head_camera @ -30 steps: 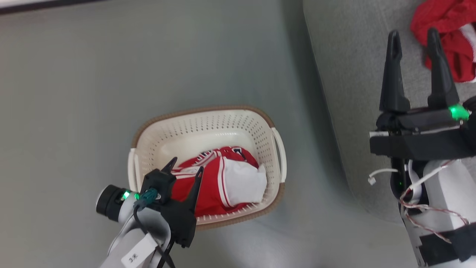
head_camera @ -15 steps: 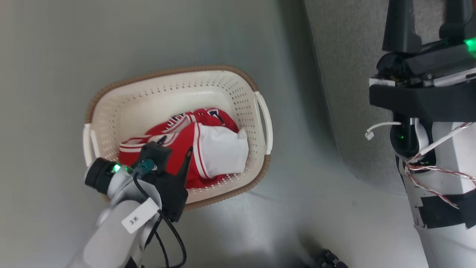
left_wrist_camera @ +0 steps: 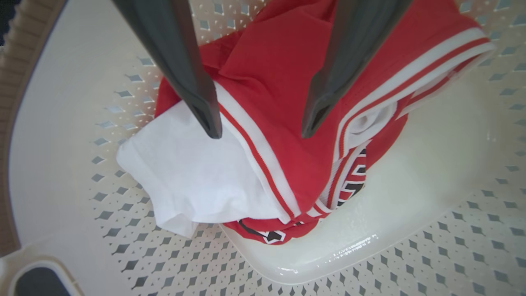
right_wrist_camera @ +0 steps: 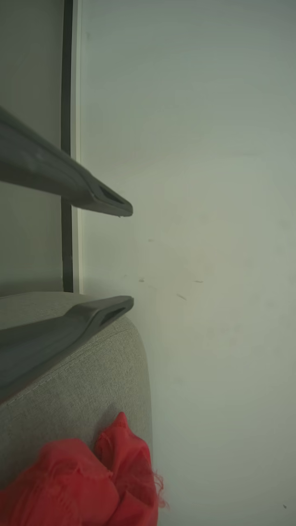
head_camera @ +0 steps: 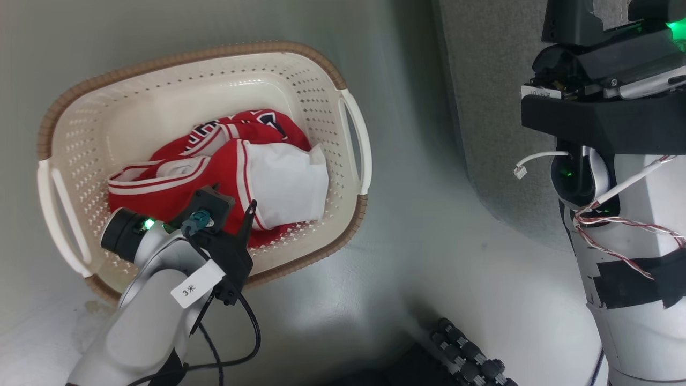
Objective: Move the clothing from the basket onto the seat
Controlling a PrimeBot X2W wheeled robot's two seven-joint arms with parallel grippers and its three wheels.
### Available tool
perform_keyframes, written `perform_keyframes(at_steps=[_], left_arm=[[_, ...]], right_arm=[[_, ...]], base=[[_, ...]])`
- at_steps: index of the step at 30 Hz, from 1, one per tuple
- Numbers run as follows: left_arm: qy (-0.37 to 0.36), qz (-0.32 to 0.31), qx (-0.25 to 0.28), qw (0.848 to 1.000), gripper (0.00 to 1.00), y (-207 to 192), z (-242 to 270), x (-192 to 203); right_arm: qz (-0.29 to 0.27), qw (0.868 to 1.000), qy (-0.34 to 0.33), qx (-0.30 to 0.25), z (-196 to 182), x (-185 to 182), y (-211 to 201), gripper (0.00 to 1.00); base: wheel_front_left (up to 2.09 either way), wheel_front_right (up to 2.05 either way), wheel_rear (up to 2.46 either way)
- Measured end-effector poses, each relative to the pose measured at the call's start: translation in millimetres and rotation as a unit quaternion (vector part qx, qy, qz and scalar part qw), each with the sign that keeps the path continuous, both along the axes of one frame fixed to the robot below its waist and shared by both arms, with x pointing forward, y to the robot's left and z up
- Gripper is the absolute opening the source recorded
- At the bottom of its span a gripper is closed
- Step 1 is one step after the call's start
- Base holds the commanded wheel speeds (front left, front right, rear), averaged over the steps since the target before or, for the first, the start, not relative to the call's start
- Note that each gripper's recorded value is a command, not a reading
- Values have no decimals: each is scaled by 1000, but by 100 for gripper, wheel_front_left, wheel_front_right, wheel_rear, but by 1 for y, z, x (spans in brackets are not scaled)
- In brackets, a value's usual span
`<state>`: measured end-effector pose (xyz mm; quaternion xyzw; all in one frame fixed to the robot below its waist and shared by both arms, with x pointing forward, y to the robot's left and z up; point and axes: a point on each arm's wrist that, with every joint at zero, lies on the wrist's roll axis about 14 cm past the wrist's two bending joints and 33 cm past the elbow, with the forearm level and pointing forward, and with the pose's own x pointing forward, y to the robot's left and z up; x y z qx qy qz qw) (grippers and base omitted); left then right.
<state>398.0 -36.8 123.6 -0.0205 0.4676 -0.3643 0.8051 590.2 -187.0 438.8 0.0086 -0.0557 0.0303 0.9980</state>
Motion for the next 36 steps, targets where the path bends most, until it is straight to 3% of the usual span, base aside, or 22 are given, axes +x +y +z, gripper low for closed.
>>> perform_keyframes(at_steps=[17, 23, 24, 25, 26, 27, 28, 29, 36], left_arm=[[4, -24, 0, 1000, 100, -17, -27, 3], [-10, -42, 26, 999, 100, -13, -35, 5], [-12, -43, 28, 999, 94, -12, -36, 6], [-14, -44, 32, 998, 78, -11, -37, 7], [-14, -48, 34, 998, 49, -11, -38, 5], [-16, -50, 33, 998, 36, -12, -38, 5], [-16, -51, 34, 998, 8, -12, -38, 4], [-18, -50, 35, 998, 0, -12, -38, 5], [-42, -42, 14, 998, 0, -23, -24, 15]], right_arm=[[-1, 1000, 17, -18, -18, -1, -6, 100], [-1, 1000, 23, -19, -21, -2, -7, 100], [-2, 1000, 24, -19, -21, -3, -8, 100], [-3, 1000, 24, -19, -21, -3, -8, 100], [-3, 1000, 24, -19, -21, -3, -9, 100], [-4, 1000, 24, -20, -21, -2, -9, 100], [-4, 1000, 23, -19, -20, -2, -9, 100], [-4, 1000, 21, -20, -19, -1, -9, 100], [-7, 999, 24, -20, -18, -1, -11, 100]], base=[[0, 0, 0], [0, 0, 0], [0, 0, 0], [0, 0, 0], [0, 0, 0], [0, 0, 0], [0, 0, 0], [0, 0, 0], [0, 0, 0]])
